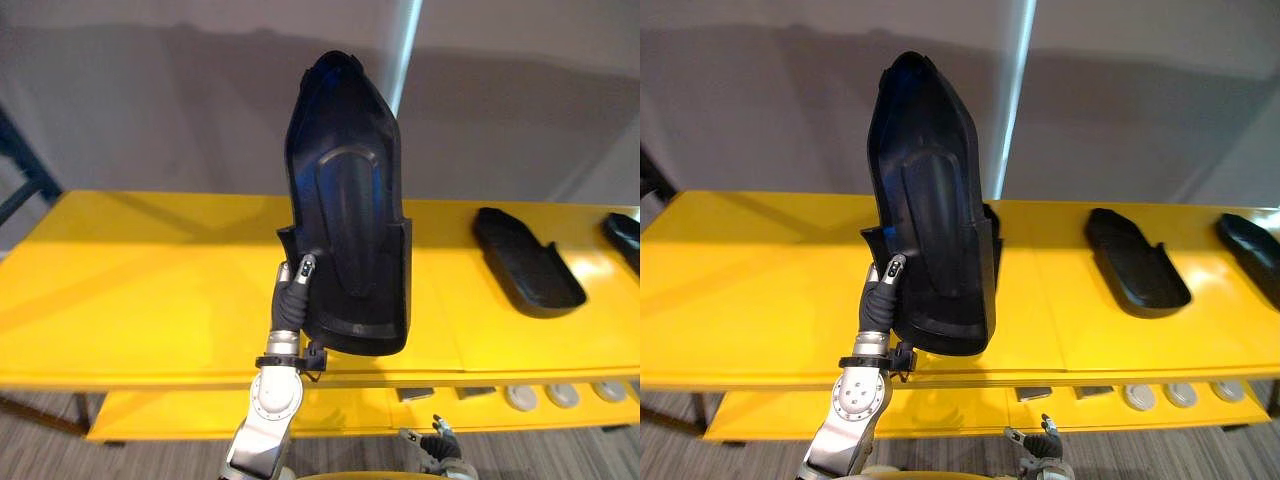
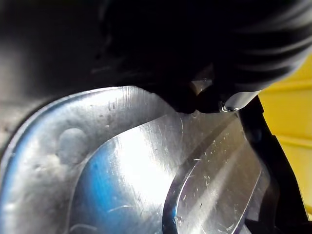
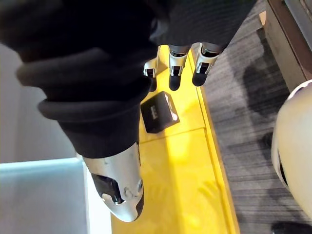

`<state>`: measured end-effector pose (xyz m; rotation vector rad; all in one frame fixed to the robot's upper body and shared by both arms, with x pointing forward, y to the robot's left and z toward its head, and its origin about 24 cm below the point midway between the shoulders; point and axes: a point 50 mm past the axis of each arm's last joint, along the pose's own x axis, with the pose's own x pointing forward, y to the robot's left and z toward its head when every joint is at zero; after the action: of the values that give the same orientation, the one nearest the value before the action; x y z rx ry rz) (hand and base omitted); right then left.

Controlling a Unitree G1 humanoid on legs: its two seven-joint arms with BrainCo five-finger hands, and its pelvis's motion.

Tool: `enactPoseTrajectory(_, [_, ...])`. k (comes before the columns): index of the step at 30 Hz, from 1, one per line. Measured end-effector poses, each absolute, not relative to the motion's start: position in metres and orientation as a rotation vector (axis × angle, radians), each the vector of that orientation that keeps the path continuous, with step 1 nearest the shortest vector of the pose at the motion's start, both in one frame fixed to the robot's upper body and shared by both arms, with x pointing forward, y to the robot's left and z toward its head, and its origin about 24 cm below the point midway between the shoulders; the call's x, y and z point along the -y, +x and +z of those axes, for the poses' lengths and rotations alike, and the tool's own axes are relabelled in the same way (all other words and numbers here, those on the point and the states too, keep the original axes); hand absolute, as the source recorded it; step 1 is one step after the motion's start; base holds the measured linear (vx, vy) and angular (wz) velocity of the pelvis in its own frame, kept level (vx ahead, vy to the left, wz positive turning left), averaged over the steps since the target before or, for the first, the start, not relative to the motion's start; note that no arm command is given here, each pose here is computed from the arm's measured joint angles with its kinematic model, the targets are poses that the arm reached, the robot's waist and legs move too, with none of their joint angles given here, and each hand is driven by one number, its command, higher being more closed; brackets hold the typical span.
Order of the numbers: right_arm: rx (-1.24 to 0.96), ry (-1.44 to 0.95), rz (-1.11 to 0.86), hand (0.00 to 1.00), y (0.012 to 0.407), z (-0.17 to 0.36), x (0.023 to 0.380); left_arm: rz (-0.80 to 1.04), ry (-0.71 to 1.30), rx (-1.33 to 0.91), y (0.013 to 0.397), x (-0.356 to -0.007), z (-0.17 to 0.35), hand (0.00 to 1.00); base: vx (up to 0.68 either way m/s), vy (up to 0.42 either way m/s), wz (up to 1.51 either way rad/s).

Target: Walk over and take plastic housings, then place them on the shelf

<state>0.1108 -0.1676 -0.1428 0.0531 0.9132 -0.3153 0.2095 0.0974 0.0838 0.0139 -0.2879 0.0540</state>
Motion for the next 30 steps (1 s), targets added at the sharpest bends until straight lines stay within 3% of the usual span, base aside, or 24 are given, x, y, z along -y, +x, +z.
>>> enactPoseTrajectory(12, [-1.068,0.024,-0.319,0.00,0.091,-0.161,0.169,0.082,0.024,0.199,0.207,-0.111,0.064,1.00,-0.01,0.393,0.13])
enactPoseTrajectory(16, [-1.025,-0.007,-0.294,0.00,0.103,-0.156,0.171,0.085,0.035,0.216,0.209,-0.113,0.066,1.00,-0.15,0.257,-0.35])
enactPoseTrajectory(30, [-1.001,0.017,-0.311,0.00,0.098,-0.153,0.170,0.034,0.061,0.229,0.209,-0.102,0.069,1.00,-0.01,-0.036,0.05])
